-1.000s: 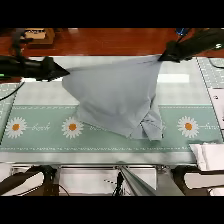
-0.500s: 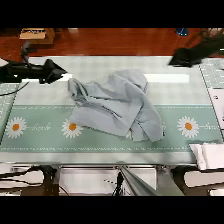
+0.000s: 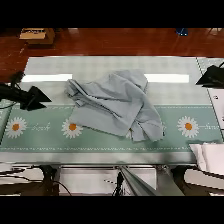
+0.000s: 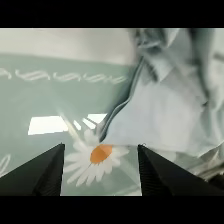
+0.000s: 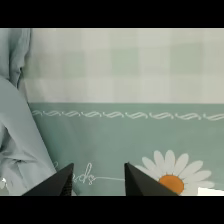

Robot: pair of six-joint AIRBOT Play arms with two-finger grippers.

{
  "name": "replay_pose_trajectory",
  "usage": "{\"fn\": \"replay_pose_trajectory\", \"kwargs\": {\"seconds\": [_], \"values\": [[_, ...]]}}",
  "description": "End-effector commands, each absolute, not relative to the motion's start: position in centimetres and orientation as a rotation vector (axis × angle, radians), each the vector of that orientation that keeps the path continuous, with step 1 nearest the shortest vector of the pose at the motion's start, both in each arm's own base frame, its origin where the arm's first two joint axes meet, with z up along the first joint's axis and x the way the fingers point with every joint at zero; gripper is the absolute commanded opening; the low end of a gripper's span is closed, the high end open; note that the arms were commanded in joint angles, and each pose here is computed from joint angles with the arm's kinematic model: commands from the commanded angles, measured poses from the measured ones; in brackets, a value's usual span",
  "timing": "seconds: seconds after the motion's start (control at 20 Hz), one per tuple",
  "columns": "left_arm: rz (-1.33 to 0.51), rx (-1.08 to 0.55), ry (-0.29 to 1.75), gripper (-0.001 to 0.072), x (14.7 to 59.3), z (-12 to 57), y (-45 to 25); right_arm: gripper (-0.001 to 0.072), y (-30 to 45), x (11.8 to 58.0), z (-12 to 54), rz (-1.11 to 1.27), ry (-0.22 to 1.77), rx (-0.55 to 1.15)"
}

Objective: Fold the shirts.

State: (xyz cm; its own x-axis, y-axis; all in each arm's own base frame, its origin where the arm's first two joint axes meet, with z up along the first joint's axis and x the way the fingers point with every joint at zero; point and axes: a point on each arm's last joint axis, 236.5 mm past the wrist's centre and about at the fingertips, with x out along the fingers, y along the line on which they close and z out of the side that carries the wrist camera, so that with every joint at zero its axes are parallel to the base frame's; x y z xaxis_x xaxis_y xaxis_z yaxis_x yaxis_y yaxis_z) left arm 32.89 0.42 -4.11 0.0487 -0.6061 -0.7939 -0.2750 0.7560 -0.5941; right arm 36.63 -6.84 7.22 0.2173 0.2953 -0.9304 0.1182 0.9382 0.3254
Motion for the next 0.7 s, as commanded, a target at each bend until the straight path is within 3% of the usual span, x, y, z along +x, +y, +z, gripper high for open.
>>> {"fn": "replay_pose_trajectory", "kwargs": {"seconds": [0.0, 0.25, 0.5, 0.55, 0.6, 0.65], "values": [[-0.32, -0.688, 1.655, 0.0551, 30.0, -8.0, -2.4, 0.0402, -6.4, 34.3, 4.6, 0.112, 1.387, 0.406], [-0.413, -0.581, 1.731, 0.0551, 29.8, -10.7, -7.7, 0.0402, -6.0, 33.6, 4.1, 0.115, 1.389, 0.409], [-0.475, -0.648, 1.698, 0.0546, 31.2, -11.3, -12.7, 0.0402, -5.5, 33.7, 4.2, 0.13, 1.384, 0.424], [-0.458, -0.666, 1.698, 0.0459, 31.4, -11.5, -13.1, 0.0402, -5.4, 33.6, 4.3, 0.134, 1.384, 0.428], [-0.45, -0.667, 1.7, 0.0189, 31.4, -11.6, -13.2, 0.0402, -5.2, 33.5, 4.4, 0.141, 1.387, 0.432], [-0.458, -0.661, 1.699, 0.0018, 31.4, -11.5, -13.2, 0.0403, -5.1, 33.3, 4.5, 0.145, 1.392, 0.431]]}}
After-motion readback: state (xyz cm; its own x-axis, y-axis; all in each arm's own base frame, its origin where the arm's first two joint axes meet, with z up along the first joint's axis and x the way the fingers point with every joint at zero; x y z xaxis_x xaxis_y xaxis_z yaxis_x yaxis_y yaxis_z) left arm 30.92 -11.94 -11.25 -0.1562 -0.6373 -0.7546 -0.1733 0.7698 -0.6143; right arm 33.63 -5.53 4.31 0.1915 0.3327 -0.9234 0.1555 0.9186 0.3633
